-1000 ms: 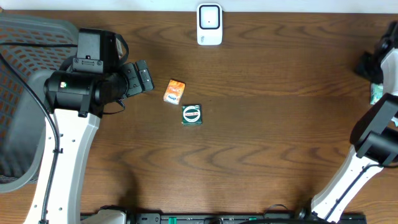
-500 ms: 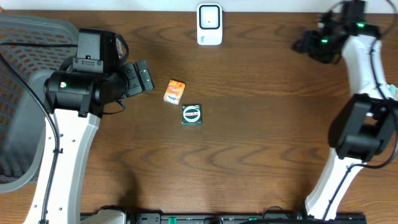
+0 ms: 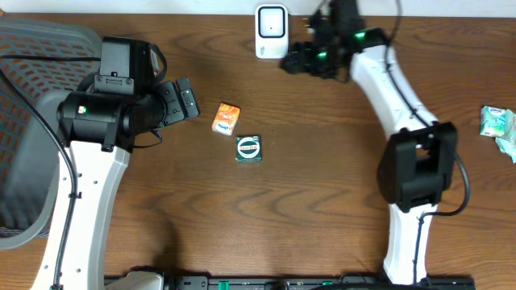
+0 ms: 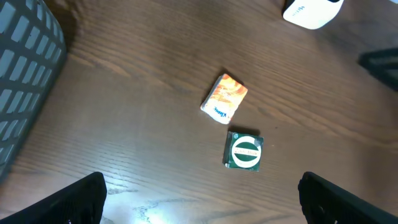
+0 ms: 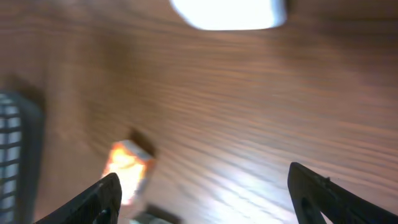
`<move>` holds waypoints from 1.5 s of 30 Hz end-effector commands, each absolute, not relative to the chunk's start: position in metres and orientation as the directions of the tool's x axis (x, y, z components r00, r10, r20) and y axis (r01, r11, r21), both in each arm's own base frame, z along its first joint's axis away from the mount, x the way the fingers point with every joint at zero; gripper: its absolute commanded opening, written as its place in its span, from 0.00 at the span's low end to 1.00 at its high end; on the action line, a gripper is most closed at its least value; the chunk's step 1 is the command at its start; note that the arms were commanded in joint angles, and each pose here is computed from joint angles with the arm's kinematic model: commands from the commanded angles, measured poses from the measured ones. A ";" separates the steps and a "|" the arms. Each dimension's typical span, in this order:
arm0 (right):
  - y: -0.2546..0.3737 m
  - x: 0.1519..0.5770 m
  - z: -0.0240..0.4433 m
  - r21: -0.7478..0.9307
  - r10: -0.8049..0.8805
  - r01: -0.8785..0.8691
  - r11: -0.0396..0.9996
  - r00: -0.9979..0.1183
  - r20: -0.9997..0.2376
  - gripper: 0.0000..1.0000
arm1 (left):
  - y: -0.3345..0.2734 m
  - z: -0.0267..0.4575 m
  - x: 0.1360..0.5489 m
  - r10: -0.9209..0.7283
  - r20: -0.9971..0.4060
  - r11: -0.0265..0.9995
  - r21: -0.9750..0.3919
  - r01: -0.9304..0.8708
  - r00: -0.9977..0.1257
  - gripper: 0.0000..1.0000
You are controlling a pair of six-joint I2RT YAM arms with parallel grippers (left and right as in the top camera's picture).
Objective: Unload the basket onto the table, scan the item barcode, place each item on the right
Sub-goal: 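Swing the right gripper left over the orange Kleenex pack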
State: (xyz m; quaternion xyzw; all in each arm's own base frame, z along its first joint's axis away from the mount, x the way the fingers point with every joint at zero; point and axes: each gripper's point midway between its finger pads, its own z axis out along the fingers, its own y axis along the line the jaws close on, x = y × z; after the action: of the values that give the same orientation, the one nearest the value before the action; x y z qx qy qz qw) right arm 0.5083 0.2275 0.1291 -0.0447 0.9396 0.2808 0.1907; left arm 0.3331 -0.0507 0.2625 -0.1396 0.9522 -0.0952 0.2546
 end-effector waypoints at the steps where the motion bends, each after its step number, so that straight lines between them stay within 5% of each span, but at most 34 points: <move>1: 0.257 0.498 0.108 0.561 0.090 -0.088 0.823 -0.955 -0.282 0.81 | -0.048 0.266 0.334 -0.313 -0.470 0.944 -0.248 -0.217 -0.825 0.98; 8: 0.306 0.477 0.076 0.582 0.095 -0.032 0.813 -0.978 -0.186 0.80 | -0.048 0.266 0.334 -0.313 -0.470 0.944 -0.248 -0.217 -0.825 0.98; 15: 0.344 0.471 0.067 0.558 -0.011 -0.176 0.811 -0.958 -0.285 0.73 | -0.048 0.266 0.334 -0.313 -0.470 0.944 -0.248 -0.217 -0.825 0.98; 24: 0.370 0.483 0.076 0.458 -0.053 -0.292 0.840 -0.883 -0.466 0.43 | -0.048 0.266 0.334 -0.313 -0.470 0.944 -0.248 -0.217 -0.825 0.98; 26: 0.375 0.482 0.078 0.461 -0.057 -0.305 0.834 -0.877 -0.477 0.43 | -0.048 0.266 0.334 -0.313 -0.470 0.944 -0.248 -0.217 -0.825 0.98; 30: 0.384 0.477 0.079 0.463 -0.069 -0.323 0.826 -0.872 -0.485 0.62 | -0.048 0.266 0.334 -0.313 -0.470 0.944 -0.248 -0.217 -0.825 0.98; 45: 0.375 0.464 0.042 0.322 -0.132 -0.325 0.889 -0.857 -0.499 0.55 | -0.048 0.266 0.334 -0.313 -0.470 0.944 -0.248 -0.217 -0.825 0.98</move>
State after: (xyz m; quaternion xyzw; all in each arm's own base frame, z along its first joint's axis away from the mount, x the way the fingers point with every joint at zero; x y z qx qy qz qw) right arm 0.4633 0.3824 0.0518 -0.1205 0.9381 0.2264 0.2329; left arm 0.3331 -0.0506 0.2625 -0.1397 0.9522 -0.0950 0.2547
